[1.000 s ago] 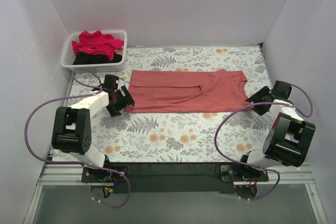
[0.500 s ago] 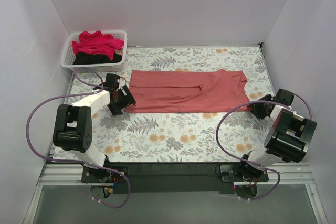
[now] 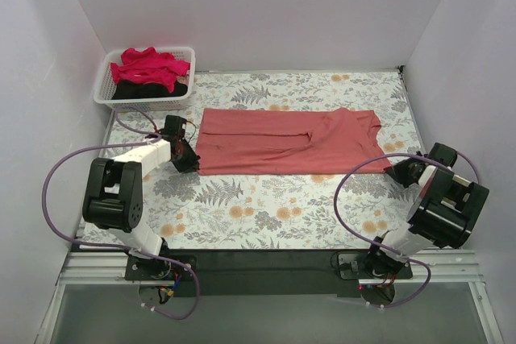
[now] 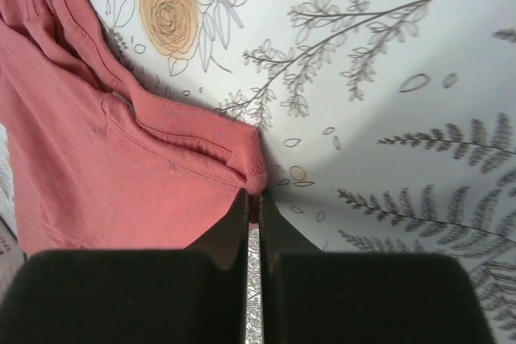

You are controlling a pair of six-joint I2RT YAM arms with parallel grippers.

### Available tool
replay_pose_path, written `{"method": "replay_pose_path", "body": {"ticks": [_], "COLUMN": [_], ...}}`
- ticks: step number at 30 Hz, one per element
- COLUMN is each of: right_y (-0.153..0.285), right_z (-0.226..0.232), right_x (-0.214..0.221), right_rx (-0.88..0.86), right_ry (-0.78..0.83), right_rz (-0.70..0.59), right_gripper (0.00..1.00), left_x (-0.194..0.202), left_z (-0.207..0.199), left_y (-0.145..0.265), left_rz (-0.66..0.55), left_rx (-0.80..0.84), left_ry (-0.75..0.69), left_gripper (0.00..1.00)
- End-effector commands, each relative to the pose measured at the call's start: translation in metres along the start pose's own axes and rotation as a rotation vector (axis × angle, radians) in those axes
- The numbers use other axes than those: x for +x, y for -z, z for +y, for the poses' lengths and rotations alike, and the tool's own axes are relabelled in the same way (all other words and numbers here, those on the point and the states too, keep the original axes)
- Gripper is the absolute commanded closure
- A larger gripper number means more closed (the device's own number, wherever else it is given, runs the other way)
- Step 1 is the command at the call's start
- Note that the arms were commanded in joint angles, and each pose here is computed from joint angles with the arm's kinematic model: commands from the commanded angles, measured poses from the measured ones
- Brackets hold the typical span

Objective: Fold and stack the t-shirts
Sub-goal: Fold the tshirt

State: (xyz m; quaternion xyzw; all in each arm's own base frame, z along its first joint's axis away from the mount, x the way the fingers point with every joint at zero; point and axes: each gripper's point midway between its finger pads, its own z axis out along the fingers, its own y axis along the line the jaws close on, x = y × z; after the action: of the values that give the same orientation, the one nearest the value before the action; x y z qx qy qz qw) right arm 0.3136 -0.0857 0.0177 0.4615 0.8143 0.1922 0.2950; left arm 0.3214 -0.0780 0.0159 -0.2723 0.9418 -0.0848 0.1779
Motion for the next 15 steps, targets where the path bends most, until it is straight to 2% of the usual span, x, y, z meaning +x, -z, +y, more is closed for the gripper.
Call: {"method": "replay_pose_path", "body": {"ticks": [1,6,8,9,10,11,12,13,14,15], "right_y": [0.01,0.021,0.021,0.021,0.02,0.021,0.024,0.026,0.032,0.035], "right_z": [-0.022,-0.038,-0.04,-0.041,-0.04,-0.039,-0.037,-0.036,-0.033,-0.028], "right_x": [-0.014,-0.029,-0.024,-0.023,-0.022,-0.023,-0.026,-0.029,-0.035,-0.038], "right_rx": [0.057,0.105,0.116,0.117,0.112,0.112,0.11,0.113,0.112,0.106], "right_ry": [-0.029,-0.064,-0.071,-0.071,-0.069,-0.068,-0.056,-0.049,-0.034,-0.018], "right_rz": [-0.067,-0.138,-0.113,-0.103,-0.098,-0.1,-0.113,-0.126,-0.155,-0.17], "right_gripper": [0.99,0.99,0.99,0.96,0.93,0.85,0.79,0.72,0.58,0.52], "left_x": [0.034,0.067,0.075,0.073,0.075,0.072,0.066,0.054,0.047,0.037], "left_z": [0.043,0.06,0.057,0.056,0.049,0.048,0.043,0.035,0.033,0.033], "left_y": [-0.001,0.021,0.027,0.033,0.038,0.042,0.048,0.055,0.059,0.061], "left_rz": [0.061,0.041,0.053,0.033,0.049,0.041,0.015,-0.019,-0.042,-0.085], "left_rx": [-0.156,-0.106,-0.063,-0.04,-0.006,0.002,0.024,0.049,0.055,0.041], "left_ry": [0.055,0.172,0.194,0.194,0.189,0.179,0.164,0.148,0.111,0.094], "left_gripper": [1.0,1.0,0.99,0.85,0.79,0.71,0.56,0.5,0.45,0.35]}}
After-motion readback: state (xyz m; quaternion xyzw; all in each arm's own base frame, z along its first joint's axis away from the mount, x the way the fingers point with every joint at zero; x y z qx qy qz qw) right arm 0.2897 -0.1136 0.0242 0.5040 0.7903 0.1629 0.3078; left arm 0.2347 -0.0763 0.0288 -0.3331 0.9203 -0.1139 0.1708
